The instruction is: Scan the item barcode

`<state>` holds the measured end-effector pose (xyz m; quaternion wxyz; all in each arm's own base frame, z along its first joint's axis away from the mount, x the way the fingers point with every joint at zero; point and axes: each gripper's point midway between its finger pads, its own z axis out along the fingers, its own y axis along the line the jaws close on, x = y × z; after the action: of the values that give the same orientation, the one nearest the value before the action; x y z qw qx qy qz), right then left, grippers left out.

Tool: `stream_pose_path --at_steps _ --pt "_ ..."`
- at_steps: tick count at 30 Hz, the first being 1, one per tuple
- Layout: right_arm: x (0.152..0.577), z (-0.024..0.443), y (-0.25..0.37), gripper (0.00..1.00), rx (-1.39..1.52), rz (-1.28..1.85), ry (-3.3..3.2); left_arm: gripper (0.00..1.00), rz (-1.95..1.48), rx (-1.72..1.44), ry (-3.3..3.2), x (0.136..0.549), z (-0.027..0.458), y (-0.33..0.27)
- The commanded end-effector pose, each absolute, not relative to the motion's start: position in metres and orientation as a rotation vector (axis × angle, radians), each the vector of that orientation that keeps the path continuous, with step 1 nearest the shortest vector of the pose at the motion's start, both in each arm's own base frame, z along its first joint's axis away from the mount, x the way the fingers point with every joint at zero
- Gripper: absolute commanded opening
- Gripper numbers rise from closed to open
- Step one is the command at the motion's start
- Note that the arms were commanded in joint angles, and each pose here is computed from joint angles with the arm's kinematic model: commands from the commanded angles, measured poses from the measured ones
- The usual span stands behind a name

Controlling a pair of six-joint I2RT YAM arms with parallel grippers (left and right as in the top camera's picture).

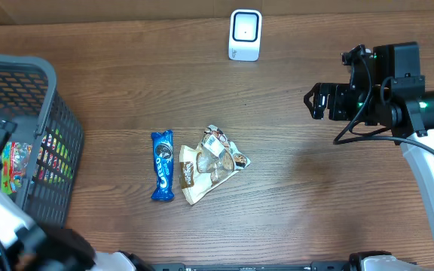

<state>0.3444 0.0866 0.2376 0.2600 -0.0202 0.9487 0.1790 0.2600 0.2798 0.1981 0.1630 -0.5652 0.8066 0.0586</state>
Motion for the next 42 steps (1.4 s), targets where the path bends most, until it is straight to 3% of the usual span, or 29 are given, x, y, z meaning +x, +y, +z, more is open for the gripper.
stream_pose_path --at_steps 1,11,22,25,27,32,35,36,42 --pt "0.343 0.236 0.089 1.0 -0.062 0.487 2.572 1.0 0.143 -1.615 2.44 0.264 0.158 0.28" --pt "0.344 0.236 0.089 1.0 -0.062 0.486 2.572 1.0 0.081 -1.791 2.644 0.261 0.062 0.279" --pt "0.344 0.236 0.089 1.0 -0.062 0.486 2.573 1.0 0.247 -1.99 2.509 0.255 0.032 0.298" --pt "0.344 0.236 0.089 1.0 -0.062 0.486 2.572 0.82 0.247 -1.99 2.51 0.254 0.023 0.296" --pt "0.344 0.236 0.089 1.0 -0.062 0.486 2.572 0.61 0.246 -1.995 2.521 0.25 0.014 0.292" --pt "0.344 0.236 0.089 1.0 -0.062 0.486 2.572 0.34 0.247 -2.012 2.548 0.236 -0.014 0.278" --pt "0.344 0.236 0.089 1.0 -0.062 0.486 2.572 0.15 0.243 -2.022 2.563 0.228 -0.025 0.271" --pt "0.344 0.236 0.089 1.0 -0.062 0.486 2.572 0.04 0.236 -2.025 2.567 0.228 -0.026 0.269" --pt "0.344 0.236 0.089 1.0 -0.062 0.486 2.572 0.04 0.073 -1.982 2.593 0.245 -0.013 0.263"
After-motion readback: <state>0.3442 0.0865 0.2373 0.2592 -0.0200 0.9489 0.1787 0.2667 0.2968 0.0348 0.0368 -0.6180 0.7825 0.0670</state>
